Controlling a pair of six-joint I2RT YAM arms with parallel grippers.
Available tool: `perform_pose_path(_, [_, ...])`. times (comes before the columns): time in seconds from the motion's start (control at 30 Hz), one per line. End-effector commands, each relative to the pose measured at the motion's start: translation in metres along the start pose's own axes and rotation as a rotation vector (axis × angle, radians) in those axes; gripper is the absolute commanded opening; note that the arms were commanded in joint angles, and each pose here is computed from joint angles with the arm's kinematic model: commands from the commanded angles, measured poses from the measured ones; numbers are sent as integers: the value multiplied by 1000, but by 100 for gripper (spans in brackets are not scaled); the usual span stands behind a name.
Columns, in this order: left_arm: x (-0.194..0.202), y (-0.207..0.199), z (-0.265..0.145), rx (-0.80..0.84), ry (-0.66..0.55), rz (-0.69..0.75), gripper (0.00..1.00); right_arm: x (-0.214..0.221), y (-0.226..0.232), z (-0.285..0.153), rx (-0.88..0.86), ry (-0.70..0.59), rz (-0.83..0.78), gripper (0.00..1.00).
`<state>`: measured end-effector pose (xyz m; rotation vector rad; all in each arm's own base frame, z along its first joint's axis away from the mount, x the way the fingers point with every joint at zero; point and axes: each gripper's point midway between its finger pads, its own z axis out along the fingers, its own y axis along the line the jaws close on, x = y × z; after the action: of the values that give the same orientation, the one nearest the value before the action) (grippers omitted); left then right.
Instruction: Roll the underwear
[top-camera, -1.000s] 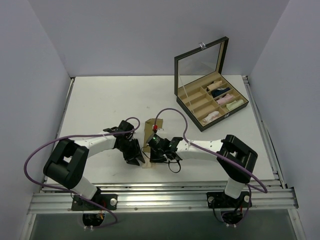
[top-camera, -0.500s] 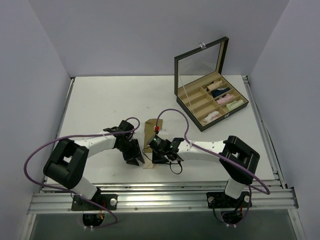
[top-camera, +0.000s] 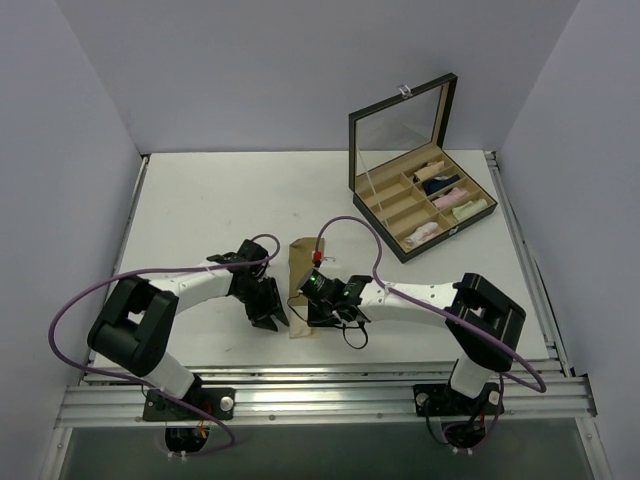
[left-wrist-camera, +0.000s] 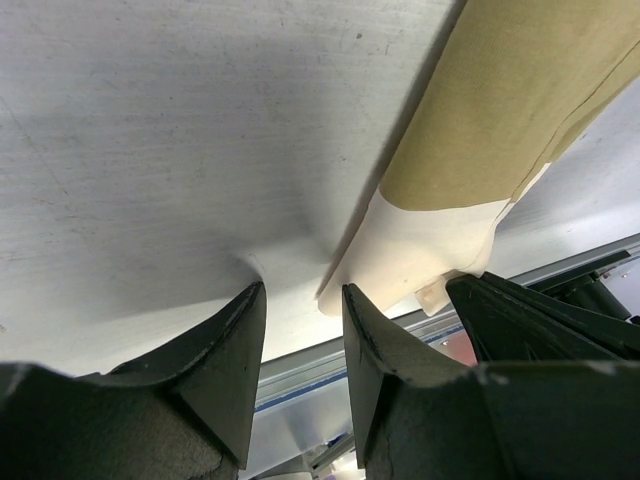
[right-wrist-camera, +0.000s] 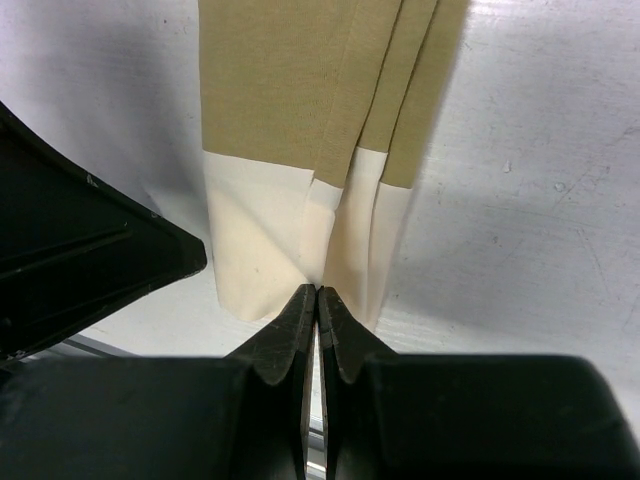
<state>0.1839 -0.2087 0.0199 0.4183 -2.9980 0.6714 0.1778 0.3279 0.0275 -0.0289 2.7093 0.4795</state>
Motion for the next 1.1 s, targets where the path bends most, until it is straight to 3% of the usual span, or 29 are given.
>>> perform_pose_path(0.0, [-9,-9,0,17,-26,22,45,-3,-6,-11,27,-25,-9,0])
perform_pose_path(0.33, [-10,-11,3,22,-22,16,45,-4,-22,-15,109,-33,-41,2])
perform_pose_path(0.6, [-10,-24,0,66,-31,29,45,-1,-20,-20,81,-52,-52,34])
perform_pose_path(1.07, [3,-26,11,118,6,-5,45,12,-26,-10,70,-16,-51,43])
